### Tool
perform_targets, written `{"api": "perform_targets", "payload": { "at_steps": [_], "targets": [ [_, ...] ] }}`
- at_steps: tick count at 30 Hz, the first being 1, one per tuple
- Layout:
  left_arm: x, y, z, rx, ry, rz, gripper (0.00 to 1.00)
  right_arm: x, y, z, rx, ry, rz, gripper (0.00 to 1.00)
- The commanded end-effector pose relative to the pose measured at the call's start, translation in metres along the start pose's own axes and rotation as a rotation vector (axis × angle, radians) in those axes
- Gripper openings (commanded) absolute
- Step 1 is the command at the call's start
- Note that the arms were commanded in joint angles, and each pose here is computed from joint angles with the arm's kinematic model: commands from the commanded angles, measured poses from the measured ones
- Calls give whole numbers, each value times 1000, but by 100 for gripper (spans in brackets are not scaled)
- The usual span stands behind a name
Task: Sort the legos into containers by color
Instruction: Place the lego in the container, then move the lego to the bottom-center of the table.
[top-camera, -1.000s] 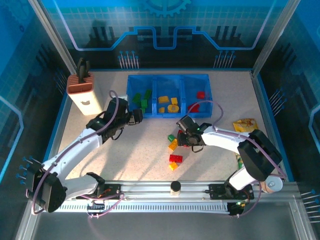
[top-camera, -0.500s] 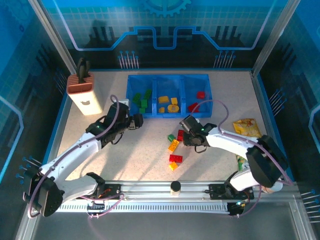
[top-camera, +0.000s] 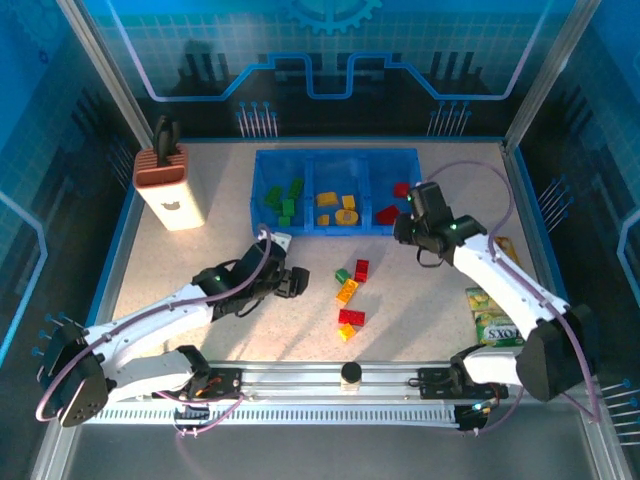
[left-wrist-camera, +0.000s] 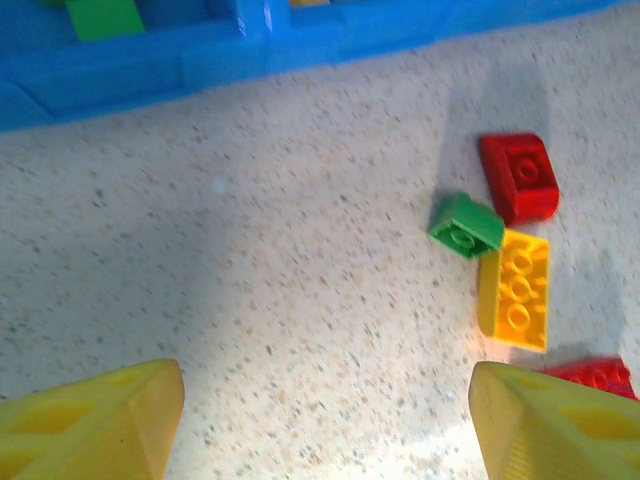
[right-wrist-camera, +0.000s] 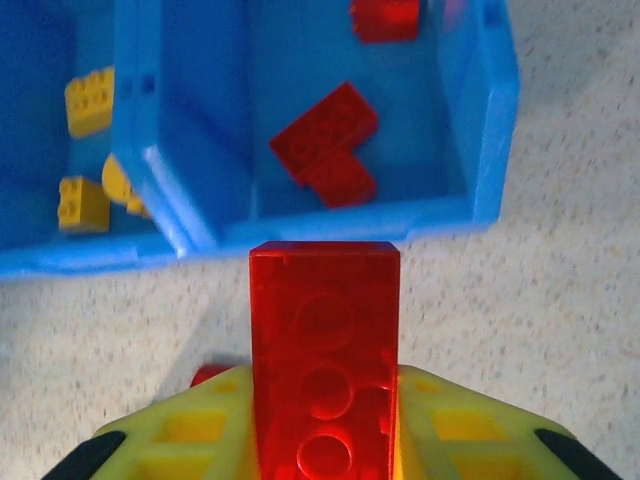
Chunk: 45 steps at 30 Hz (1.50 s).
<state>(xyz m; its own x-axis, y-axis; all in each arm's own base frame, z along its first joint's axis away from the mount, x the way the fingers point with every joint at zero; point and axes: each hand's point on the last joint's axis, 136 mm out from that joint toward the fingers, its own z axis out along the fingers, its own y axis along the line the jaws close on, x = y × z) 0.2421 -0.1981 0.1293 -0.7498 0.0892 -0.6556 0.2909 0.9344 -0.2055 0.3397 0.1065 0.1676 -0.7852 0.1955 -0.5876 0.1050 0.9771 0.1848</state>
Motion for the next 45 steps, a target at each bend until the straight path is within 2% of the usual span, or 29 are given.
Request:
{"api": "perform_targets", "payload": {
  "at_steps": [1, 9, 10, 13, 14, 19, 26, 35, 45],
  "targets": [
    [3, -14, -5, 42, -27, -10, 76, -18, 2, 18, -16, 34, -33, 31],
    [31, -35, -1, 71, 47, 8, 76, -59, 8, 69, 23, 75, -49, 30],
    [33, -37, -1, 77, 51, 8, 76, -63, 6, 76, 36, 78, -50, 32],
    [40, -45, 2, 92, 71, 17, 76, -81, 8, 86, 28, 66, -62, 73],
    [42, -46, 4, 92, 80, 22, 76, -87, 8, 83, 34, 64, -64, 75],
    [53, -58, 13, 112, 123, 56, 76, -97, 25, 49, -10, -14, -97, 76],
    [76, -88, 26, 170, 233, 74, 76, -51, 24, 25, -67, -21, -86, 76],
    [116, -129, 31, 183, 377, 51, 78, -1, 6, 19, -73, 5, -38, 75],
    [133, -133, 48, 107, 457, 60, 78, 18, -3, 17, -69, 4, -19, 75]
  ]
}}
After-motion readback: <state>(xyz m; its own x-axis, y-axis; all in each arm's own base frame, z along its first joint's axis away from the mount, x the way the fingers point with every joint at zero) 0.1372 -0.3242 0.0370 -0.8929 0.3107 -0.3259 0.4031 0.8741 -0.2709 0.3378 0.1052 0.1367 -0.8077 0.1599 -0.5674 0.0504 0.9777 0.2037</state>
